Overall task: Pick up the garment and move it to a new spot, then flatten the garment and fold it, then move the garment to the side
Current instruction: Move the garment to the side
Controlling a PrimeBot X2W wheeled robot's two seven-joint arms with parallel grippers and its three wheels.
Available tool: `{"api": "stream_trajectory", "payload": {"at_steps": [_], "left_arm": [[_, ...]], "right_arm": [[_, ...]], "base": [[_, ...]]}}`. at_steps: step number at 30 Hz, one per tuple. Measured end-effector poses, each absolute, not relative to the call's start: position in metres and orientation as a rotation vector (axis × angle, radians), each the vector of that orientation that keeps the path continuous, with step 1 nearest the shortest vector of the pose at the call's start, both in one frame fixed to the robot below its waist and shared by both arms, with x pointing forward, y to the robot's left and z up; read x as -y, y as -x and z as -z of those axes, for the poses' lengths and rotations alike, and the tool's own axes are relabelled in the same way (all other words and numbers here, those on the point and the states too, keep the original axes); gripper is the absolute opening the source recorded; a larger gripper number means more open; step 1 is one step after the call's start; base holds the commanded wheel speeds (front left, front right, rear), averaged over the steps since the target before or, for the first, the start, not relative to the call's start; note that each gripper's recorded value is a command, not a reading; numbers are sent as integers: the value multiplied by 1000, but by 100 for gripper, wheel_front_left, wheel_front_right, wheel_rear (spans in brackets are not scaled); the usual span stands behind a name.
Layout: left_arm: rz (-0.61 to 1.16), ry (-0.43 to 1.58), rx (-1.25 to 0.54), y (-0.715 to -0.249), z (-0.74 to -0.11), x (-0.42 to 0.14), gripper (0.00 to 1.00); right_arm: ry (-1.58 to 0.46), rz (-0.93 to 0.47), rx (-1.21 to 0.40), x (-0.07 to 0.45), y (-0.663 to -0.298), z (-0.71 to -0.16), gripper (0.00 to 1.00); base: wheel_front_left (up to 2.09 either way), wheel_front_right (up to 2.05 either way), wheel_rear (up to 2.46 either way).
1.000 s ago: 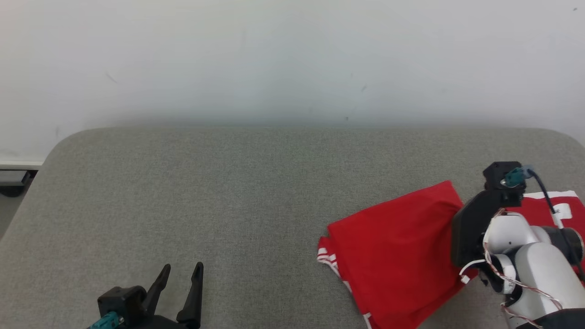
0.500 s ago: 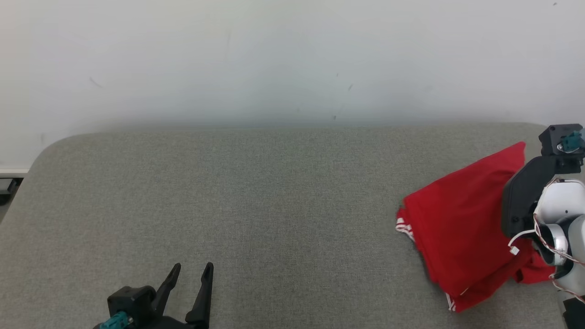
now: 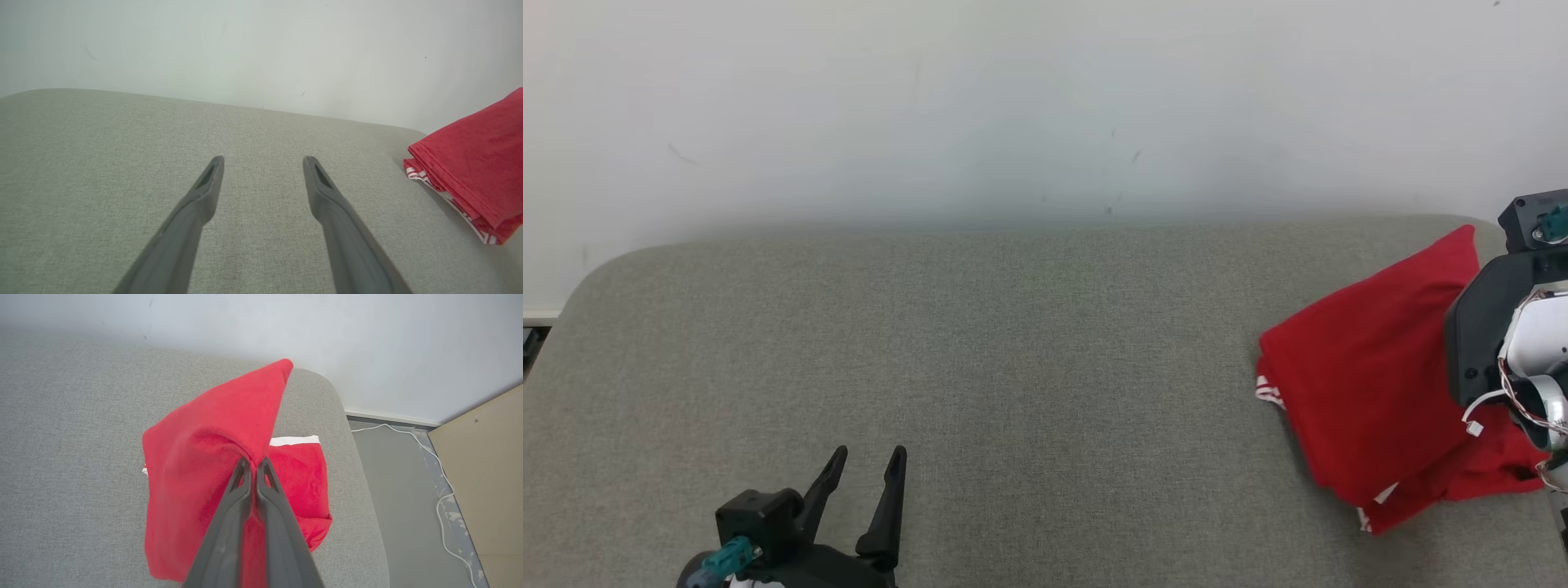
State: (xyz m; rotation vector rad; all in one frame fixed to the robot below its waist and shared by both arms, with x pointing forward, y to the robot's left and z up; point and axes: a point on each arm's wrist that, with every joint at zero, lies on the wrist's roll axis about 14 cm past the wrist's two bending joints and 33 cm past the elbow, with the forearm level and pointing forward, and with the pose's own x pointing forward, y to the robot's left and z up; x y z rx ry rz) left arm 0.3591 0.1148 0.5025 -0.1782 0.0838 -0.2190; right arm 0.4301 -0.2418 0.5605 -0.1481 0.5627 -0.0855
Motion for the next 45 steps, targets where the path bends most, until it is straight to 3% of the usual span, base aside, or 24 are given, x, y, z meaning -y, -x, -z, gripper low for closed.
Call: {"api": "stream_trajectory", "payload": {"at_steps": [13, 17, 20, 21, 25, 29, 30, 33, 36, 38, 41, 45], "left_arm": [[243, 178, -111, -361, -496, -109, 100], [267, 161, -133, -376, -491, -105, 100], [256, 158, -168, -379, -480, -109, 100], [254, 156, -168, -384, -480, -110, 100], [256, 153, -178, -389, -477, -111, 100], [261, 138, -165, -391, -480, -110, 100], [240, 127, -80, -401, -503, -116, 100], [194, 131, -32, -401, -513, -129, 100], [109, 141, 10, -393, -523, -147, 100], [93, 147, 3, -386, -518, -151, 100], [100, 155, 20, -371, -521, -146, 100], [90, 167, 16, -359, -518, -149, 100]], "right_arm": [[212, 152, -617, 279, -426, -557, 0], [438, 305, -723, 348, -432, -534, 0], [477, 330, -791, 359, -433, -509, 0], [493, 345, -793, 363, -437, -502, 100], [506, 371, -745, 369, -446, -495, 100], [429, 334, -578, 355, -468, -519, 100], [191, 205, -372, 303, -482, -533, 100], [81, 76, -213, 264, -483, -555, 100], [-77, -35, -67, 220, -446, -561, 100], [-99, -43, -23, 216, -435, -567, 100], [-172, -32, 30, 213, -391, -557, 100], [-221, -16, 41, 208, -371, -548, 100]], "base": [[0, 0, 0], [0, 0, 0], [0, 0, 0], [0, 0, 0], [0, 0, 0], [0, 0, 0], [0, 0, 0], [0, 0, 0], [0, 0, 0], [0, 0, 0], [0, 0, 0], [0, 0, 0]]}}
